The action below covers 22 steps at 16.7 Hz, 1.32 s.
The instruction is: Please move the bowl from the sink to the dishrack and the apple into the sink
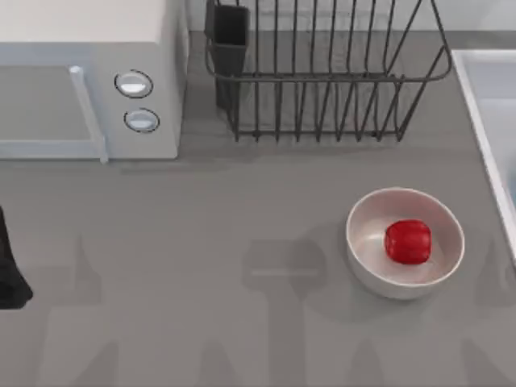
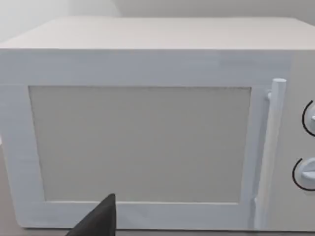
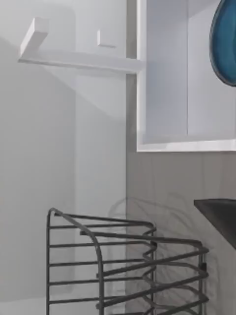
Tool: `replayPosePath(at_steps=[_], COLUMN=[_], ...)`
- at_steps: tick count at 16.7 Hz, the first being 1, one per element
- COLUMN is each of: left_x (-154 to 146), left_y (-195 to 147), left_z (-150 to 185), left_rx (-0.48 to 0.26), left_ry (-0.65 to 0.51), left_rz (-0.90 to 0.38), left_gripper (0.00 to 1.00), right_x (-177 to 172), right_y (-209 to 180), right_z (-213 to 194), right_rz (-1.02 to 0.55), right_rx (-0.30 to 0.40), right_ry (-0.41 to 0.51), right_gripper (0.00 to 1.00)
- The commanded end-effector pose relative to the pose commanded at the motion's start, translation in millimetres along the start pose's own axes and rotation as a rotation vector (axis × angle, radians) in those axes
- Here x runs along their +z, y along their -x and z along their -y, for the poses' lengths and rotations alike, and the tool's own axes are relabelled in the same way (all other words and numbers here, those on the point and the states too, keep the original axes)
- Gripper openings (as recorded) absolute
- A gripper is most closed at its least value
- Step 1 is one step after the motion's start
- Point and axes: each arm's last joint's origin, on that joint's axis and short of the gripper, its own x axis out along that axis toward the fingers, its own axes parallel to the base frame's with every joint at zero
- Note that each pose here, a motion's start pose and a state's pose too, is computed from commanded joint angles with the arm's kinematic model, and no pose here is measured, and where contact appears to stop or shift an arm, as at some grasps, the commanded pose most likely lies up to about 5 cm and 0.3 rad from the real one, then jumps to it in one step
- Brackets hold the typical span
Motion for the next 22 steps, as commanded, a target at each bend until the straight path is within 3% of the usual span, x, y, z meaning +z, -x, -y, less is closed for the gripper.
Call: replayPosePath(at_steps=[5,11,16,19,22], left_x=[0.0,0.0,0.0,0.0,0.0], left_y=[0.0,0.0,0.0,0.0,0.0], left_z=[0.0,0.0,0.0,0.0,0.0], left_rx=[0.000,0.000,0.000,0.000,0.000], left_ry=[0.000,0.000,0.000,0.000,0.000], left_rz=[0.000,0.000,0.000,0.000,0.000], left_gripper=[1.00,1.00,1.00,1.00,1.00], right_x=[12.5,91.6,146.1,142.4,113.9], right_y=[-0.3,-25.8,-118.7,-194.7,-261.6], right_z=[1.1,8.0,27.6,50.5,78.8], right_rz=[-0.022,-0.205,-0.540,-0.777,-0.996], right_rx=[-0.014,-0.066,-0.088,-0.084,-0.068], right_ry=[0.014,0.093,0.152,0.162,0.149], right_gripper=[1.00,1.00,1.00,1.00,1.00])
